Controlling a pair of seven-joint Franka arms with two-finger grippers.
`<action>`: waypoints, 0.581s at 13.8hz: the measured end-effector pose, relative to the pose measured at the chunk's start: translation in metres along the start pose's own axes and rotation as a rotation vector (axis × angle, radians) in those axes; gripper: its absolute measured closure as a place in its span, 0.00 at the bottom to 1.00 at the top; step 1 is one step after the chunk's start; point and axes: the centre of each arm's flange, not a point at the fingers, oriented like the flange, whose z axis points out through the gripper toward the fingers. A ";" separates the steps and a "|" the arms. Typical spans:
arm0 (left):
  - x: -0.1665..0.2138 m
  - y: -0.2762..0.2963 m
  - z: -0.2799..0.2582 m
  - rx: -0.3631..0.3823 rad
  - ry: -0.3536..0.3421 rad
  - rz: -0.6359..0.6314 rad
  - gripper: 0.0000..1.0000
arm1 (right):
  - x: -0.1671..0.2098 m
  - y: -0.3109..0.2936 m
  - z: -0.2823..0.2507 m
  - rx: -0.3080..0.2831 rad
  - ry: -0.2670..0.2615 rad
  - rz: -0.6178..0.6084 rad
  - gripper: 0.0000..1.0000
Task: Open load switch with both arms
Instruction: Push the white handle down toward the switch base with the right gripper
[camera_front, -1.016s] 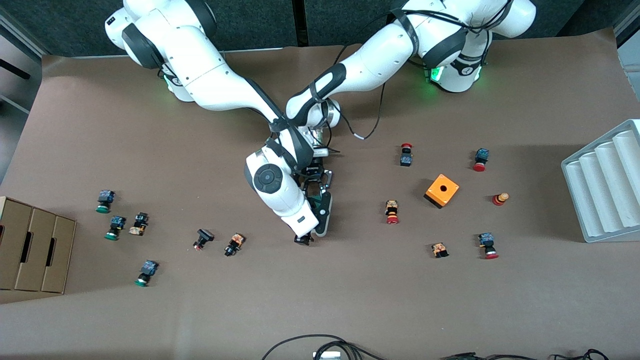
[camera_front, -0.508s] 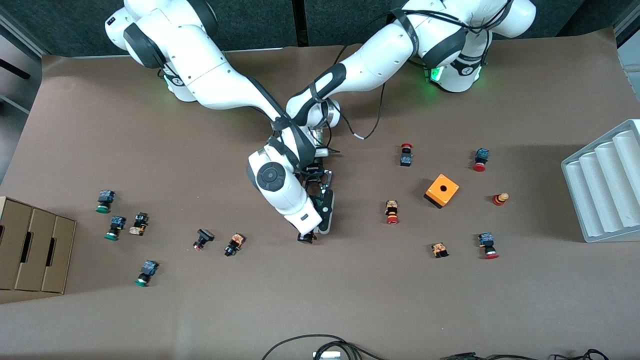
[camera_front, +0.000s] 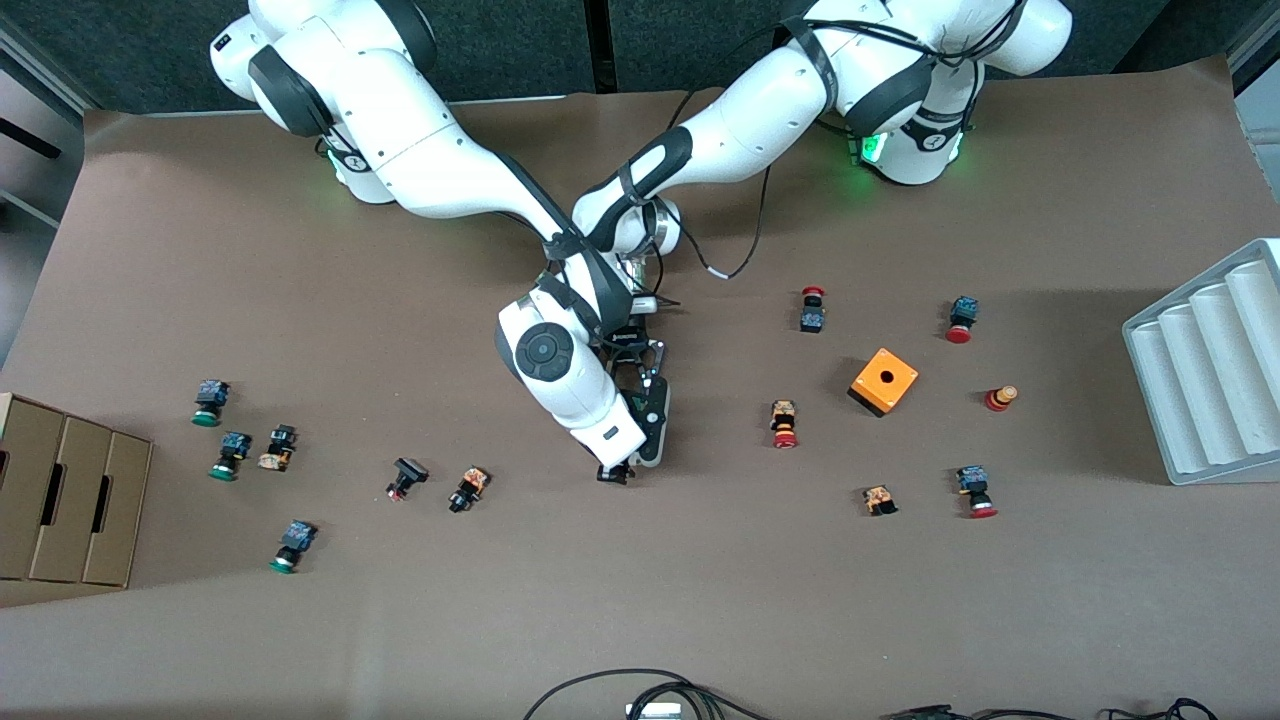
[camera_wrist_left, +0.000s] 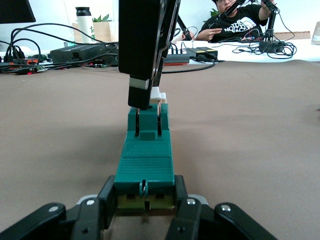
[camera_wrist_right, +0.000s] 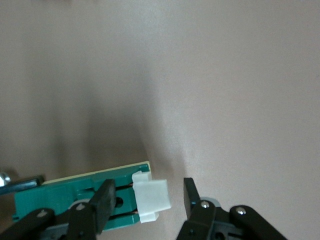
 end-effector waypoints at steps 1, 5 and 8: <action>0.000 0.000 0.000 0.000 0.000 0.000 0.51 | 0.000 0.000 0.000 0.000 0.000 0.000 0.37; 0.000 0.000 0.000 0.000 0.000 0.000 0.51 | -0.001 0.002 0.000 -0.011 -0.012 -0.014 0.36; 0.000 0.000 0.000 0.000 0.000 0.001 0.51 | -0.002 0.003 0.000 -0.016 -0.016 -0.017 0.36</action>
